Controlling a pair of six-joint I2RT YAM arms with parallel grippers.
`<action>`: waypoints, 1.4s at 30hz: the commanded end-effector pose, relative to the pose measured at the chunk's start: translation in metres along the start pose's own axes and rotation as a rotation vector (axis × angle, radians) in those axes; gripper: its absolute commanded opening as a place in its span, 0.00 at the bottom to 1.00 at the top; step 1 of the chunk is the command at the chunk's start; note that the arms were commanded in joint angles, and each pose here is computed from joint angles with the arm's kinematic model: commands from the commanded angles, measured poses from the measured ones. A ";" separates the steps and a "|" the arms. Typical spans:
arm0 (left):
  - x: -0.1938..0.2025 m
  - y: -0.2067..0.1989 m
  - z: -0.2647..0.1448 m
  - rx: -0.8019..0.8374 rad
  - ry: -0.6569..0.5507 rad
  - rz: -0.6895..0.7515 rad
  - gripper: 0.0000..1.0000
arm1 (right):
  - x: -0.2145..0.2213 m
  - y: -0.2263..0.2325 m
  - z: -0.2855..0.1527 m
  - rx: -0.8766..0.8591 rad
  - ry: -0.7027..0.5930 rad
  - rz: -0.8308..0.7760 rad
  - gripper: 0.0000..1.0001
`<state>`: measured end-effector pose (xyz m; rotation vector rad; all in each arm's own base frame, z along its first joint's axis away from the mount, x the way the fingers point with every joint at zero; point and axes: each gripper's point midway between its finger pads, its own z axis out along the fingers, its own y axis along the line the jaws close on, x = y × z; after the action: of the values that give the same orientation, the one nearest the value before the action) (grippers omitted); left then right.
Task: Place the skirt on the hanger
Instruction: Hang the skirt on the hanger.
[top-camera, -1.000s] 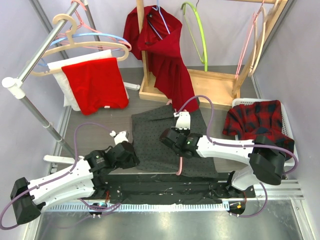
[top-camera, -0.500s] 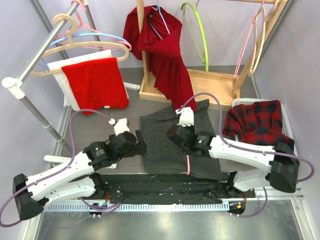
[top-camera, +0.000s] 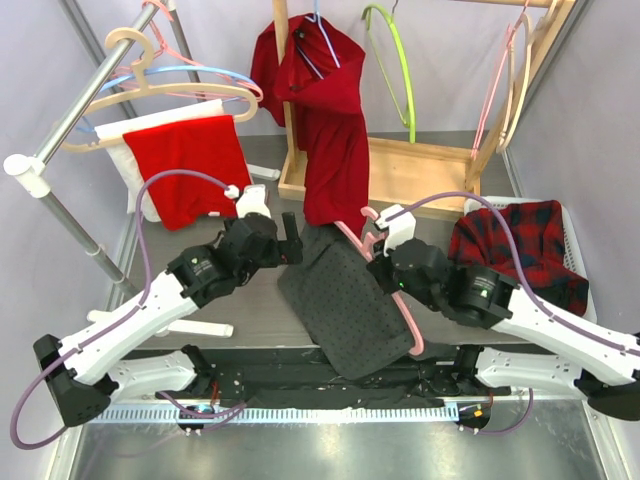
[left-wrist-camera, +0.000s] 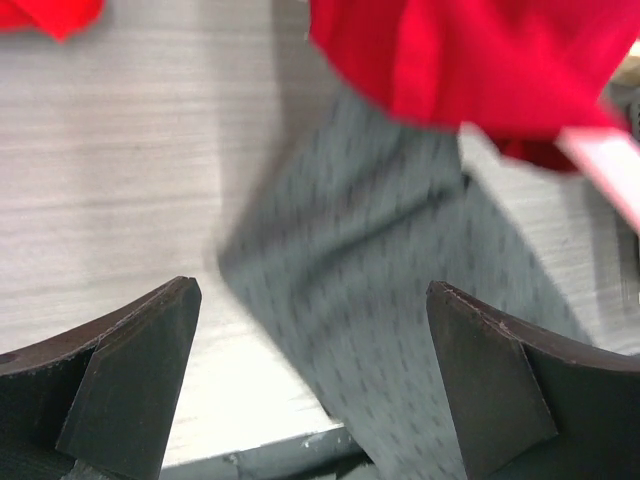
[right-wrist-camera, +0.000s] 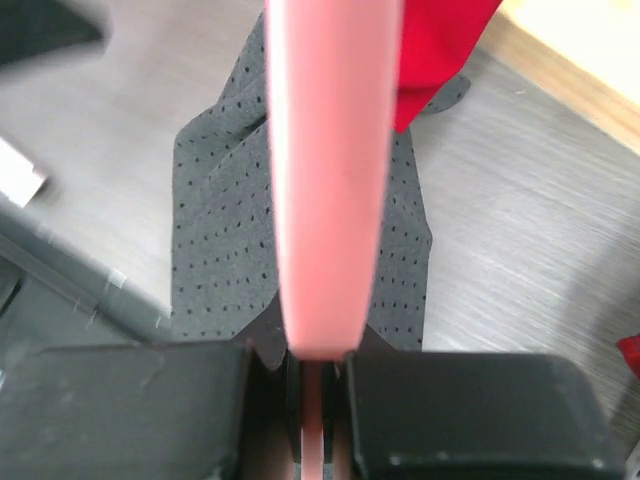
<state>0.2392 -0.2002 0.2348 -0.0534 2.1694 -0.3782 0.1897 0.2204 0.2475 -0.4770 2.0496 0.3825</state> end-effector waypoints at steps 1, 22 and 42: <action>-0.039 -0.014 -0.007 0.052 -0.078 0.015 1.00 | -0.002 0.025 -0.025 -0.201 0.019 -0.068 0.01; -0.050 -0.071 -0.062 0.529 -0.033 0.345 1.00 | -0.023 0.094 -0.060 -0.534 0.041 -0.248 0.01; -0.030 -0.137 -0.160 1.251 -0.080 0.705 0.97 | -0.069 0.095 -0.135 -0.721 -0.109 -0.294 0.01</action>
<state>0.1294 -0.2858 0.3745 1.1529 1.5439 -1.1551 0.0905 0.2526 0.3394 -1.1328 1.8095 0.8230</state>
